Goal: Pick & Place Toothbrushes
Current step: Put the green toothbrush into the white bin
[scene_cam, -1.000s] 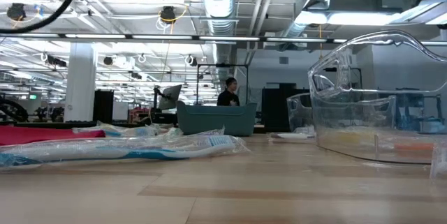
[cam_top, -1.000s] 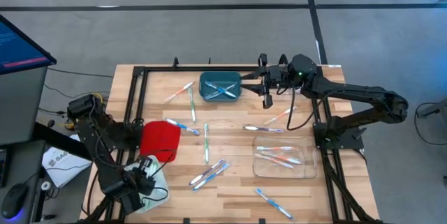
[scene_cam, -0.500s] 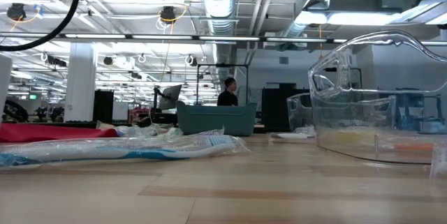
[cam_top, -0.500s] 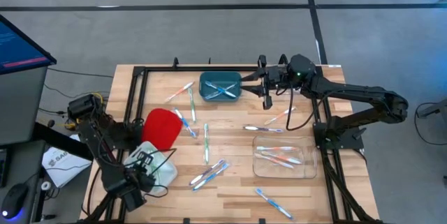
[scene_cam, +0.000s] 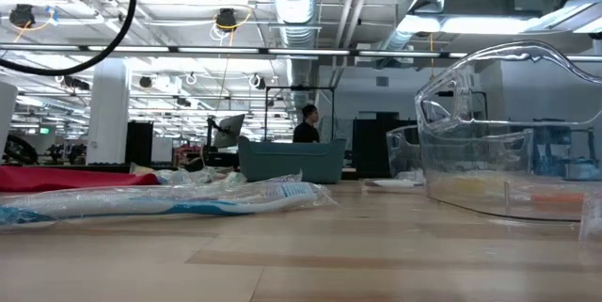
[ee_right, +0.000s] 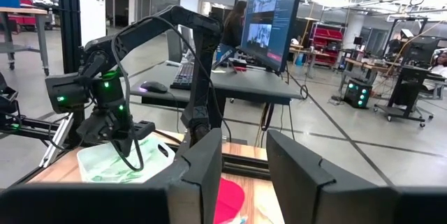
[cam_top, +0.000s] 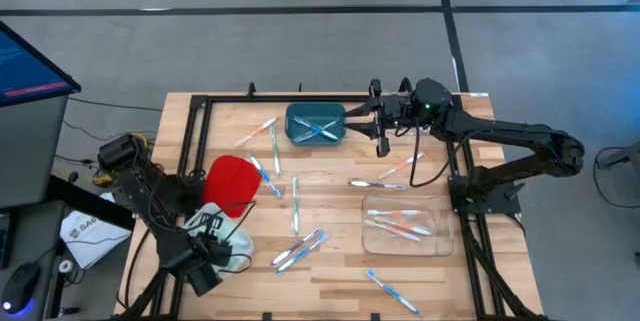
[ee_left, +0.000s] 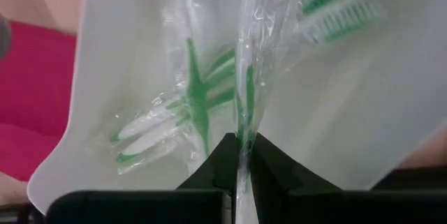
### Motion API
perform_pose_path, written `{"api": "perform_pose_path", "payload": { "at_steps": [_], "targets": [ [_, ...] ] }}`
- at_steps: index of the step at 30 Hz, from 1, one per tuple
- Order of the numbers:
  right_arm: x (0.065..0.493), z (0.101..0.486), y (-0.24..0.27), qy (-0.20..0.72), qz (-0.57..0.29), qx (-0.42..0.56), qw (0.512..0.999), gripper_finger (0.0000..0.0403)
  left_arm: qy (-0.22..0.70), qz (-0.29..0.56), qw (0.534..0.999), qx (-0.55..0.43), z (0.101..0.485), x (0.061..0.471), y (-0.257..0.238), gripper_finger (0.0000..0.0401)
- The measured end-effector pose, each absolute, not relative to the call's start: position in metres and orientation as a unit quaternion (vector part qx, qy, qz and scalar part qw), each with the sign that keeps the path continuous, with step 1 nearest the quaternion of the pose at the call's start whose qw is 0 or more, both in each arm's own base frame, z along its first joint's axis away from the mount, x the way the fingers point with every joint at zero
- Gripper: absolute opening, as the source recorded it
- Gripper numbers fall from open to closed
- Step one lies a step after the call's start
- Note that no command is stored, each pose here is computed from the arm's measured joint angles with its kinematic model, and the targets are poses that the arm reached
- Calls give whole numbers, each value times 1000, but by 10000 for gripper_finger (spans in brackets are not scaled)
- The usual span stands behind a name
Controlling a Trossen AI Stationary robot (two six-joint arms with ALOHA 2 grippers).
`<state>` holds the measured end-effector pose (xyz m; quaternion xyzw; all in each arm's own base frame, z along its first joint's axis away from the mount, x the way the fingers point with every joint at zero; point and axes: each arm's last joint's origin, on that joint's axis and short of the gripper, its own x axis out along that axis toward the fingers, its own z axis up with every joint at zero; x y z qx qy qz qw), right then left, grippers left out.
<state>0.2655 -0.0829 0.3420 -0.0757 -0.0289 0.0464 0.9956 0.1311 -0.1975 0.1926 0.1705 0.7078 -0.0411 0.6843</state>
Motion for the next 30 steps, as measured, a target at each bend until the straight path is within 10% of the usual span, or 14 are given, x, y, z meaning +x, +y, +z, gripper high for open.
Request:
{"api": "perform_pose_path", "payload": {
  "at_steps": [30],
  "targets": [
    [266,340,-83,-19,47,-72,996,108,732,41,680,24,198,142,-197,17]
  ]
}}
